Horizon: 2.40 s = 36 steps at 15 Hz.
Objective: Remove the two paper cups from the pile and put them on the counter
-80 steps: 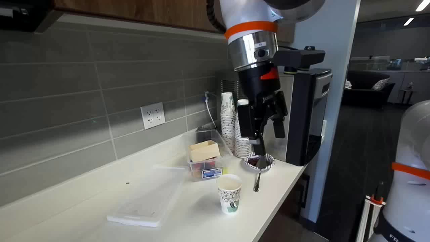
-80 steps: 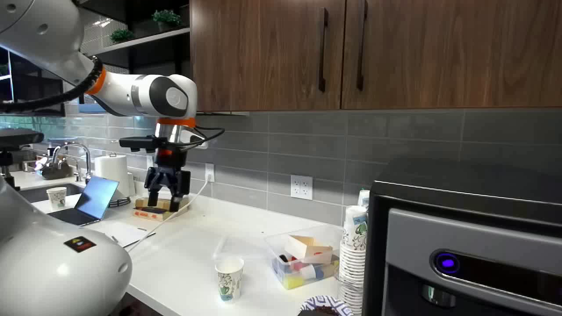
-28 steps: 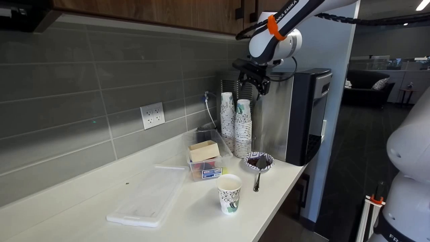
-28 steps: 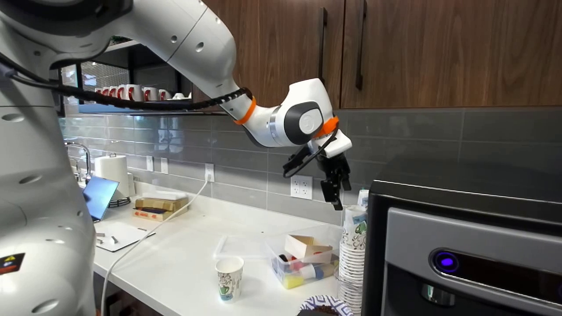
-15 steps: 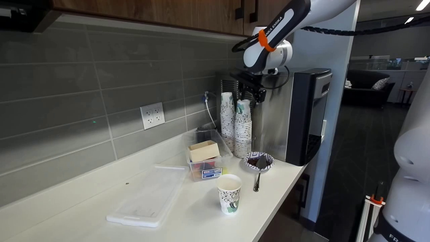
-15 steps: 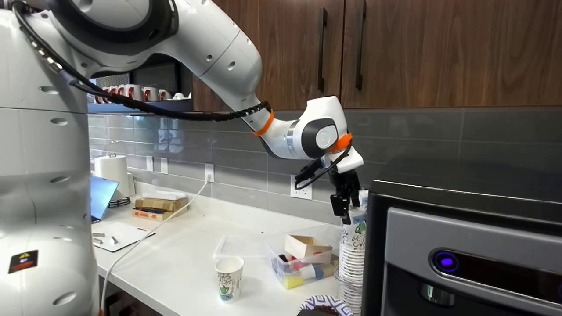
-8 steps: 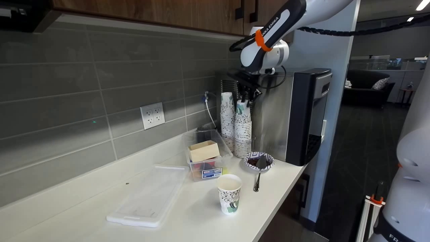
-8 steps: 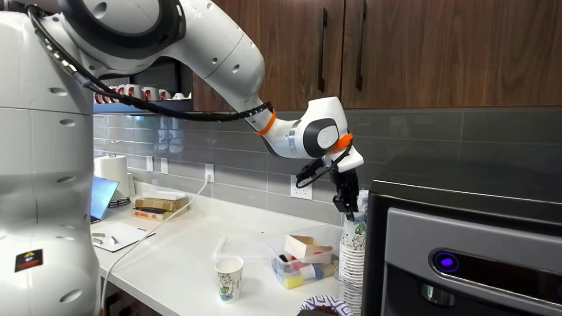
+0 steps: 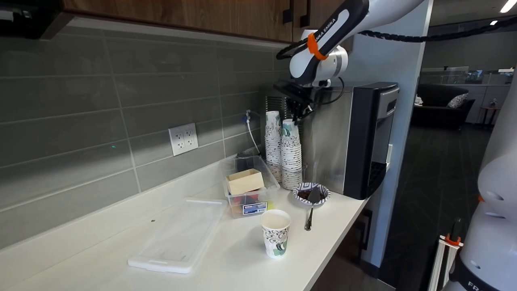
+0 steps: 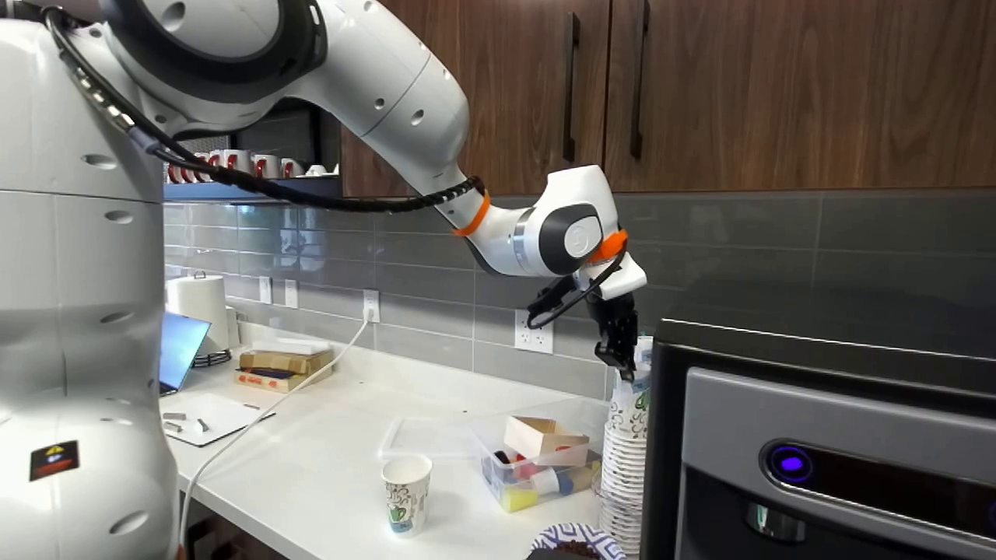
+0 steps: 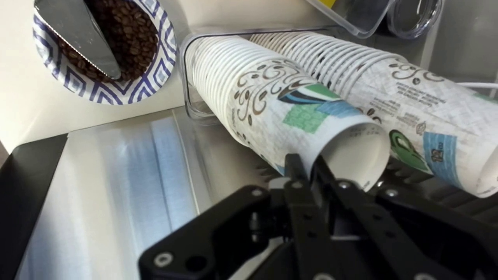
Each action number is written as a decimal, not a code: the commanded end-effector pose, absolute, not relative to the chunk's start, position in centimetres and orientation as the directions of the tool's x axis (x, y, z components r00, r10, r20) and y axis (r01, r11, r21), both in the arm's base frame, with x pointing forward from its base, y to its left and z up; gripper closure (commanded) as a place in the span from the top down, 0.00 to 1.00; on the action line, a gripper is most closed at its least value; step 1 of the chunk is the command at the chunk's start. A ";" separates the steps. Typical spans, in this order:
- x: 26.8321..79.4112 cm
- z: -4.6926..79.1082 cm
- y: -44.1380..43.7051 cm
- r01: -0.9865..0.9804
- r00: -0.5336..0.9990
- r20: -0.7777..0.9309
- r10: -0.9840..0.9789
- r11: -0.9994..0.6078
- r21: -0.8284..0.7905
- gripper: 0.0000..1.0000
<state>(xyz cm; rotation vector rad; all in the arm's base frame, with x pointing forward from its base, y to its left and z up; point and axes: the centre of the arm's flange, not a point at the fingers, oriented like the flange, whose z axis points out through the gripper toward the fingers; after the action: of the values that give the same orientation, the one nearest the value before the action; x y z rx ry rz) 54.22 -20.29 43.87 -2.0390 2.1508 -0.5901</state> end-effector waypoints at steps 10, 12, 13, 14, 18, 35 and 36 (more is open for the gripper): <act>48.5 50.1 -12.5 -0.893 -0.136 0.413 -0.900 -0.069 -0.444 0.02; 47.3 51.1 -10.7 -0.887 -0.130 0.442 -0.888 -0.095 -0.452 0.02; 46.5 51.6 -9.5 -0.883 -0.122 0.452 -0.883 -0.112 -0.456 0.02; 45.9 52.1 -8.5 -0.880 -0.115 0.463 -0.879 -0.126 -0.459 0.02; 42.8 54.1 -3.8 -0.860 -0.122 0.536 -0.836 -0.181 -0.477 0.02; 39.6 46.8 13.2 -0.663 0.575 0.194 -0.795 -0.592 -0.458 0.02; 39.6 46.1 14.1 -0.647 0.613 0.165 -0.773 -0.611 -0.457 0.02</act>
<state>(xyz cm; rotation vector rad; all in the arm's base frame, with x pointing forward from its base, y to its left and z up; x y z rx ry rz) 39.38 12.40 47.71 -2.4641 1.2869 -0.6214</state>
